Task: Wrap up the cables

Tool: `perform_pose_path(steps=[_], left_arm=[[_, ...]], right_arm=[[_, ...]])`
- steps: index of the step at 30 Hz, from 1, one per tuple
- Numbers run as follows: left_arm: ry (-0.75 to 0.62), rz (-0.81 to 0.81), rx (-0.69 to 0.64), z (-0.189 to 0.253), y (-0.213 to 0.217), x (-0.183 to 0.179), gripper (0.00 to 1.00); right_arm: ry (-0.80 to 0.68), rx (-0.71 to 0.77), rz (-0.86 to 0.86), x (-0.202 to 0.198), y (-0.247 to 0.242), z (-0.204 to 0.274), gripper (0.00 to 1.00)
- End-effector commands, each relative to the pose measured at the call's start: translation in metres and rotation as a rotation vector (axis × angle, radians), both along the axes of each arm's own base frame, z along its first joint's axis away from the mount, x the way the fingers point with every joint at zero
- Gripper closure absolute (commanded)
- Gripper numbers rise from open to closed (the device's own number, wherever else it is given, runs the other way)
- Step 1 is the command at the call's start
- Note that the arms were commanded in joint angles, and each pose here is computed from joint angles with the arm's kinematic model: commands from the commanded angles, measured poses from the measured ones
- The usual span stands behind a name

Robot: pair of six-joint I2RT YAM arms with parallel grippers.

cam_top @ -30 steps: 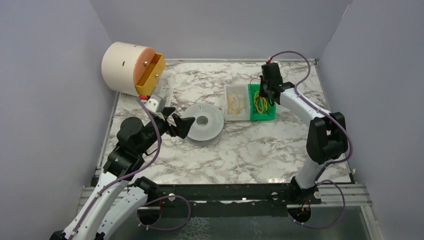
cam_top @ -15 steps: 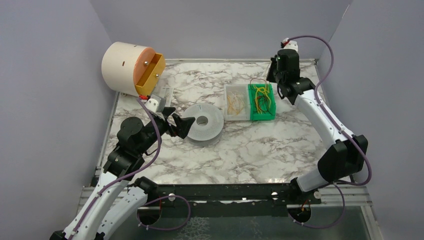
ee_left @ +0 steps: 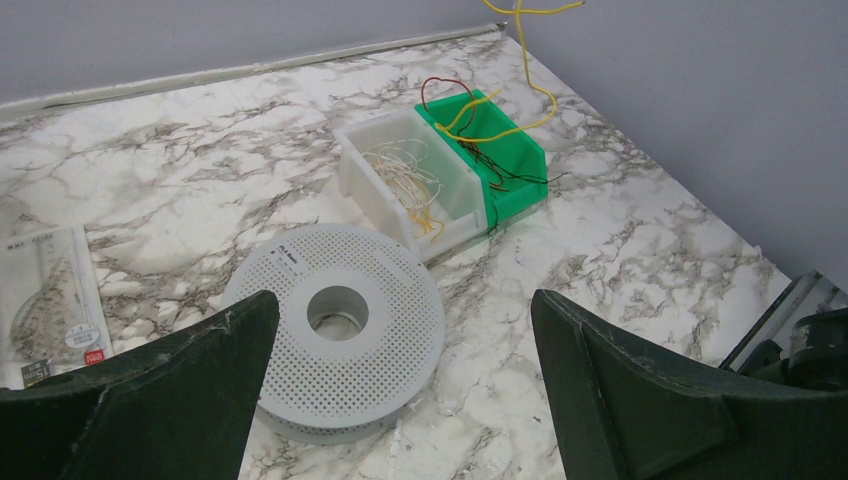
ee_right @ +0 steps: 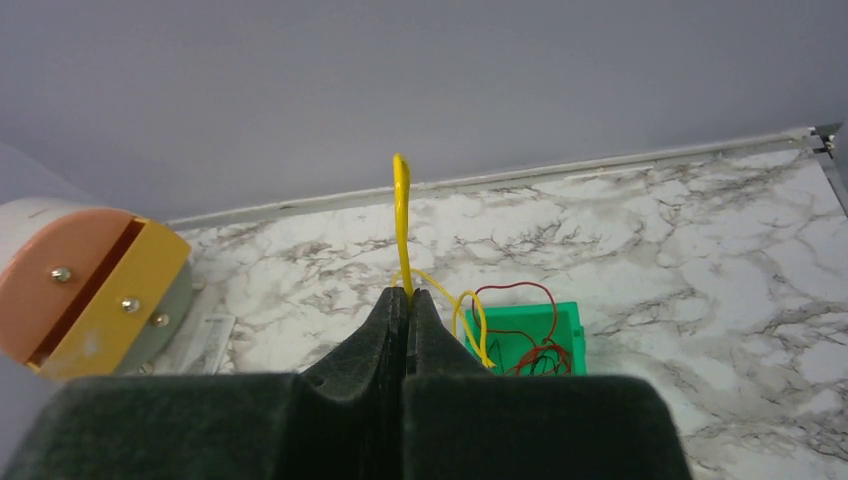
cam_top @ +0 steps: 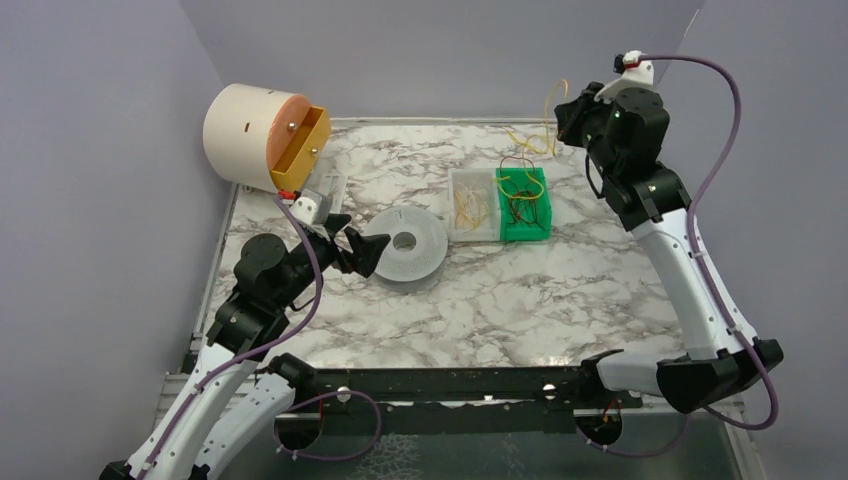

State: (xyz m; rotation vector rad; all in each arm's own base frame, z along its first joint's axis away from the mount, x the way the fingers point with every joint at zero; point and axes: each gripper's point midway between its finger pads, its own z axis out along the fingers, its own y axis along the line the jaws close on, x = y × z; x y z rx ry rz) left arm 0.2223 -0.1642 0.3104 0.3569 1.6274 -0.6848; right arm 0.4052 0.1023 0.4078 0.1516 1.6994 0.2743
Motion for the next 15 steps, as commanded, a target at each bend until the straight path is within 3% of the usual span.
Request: perform_pose_path(steps=[1, 9, 15], left_arm=[[0.004, 0.011, 0.01, -0.004, 0.001, 0.001, 0.01], [0.007, -0.018, 0.009, -0.005, -0.004, 0.0, 0.01], [0.005, -0.137, 0.0, -0.006, -0.021, -0.009, 0.01]], right_arm=[[-0.058, 0.058, 0.128, -0.022, 0.017, 0.03, 0.99], [-0.1, 0.083, 0.33, -0.067, 0.04, 0.043, 0.99], [-0.151, 0.075, 0.54, -0.117, 0.06, 0.057, 0.99]])
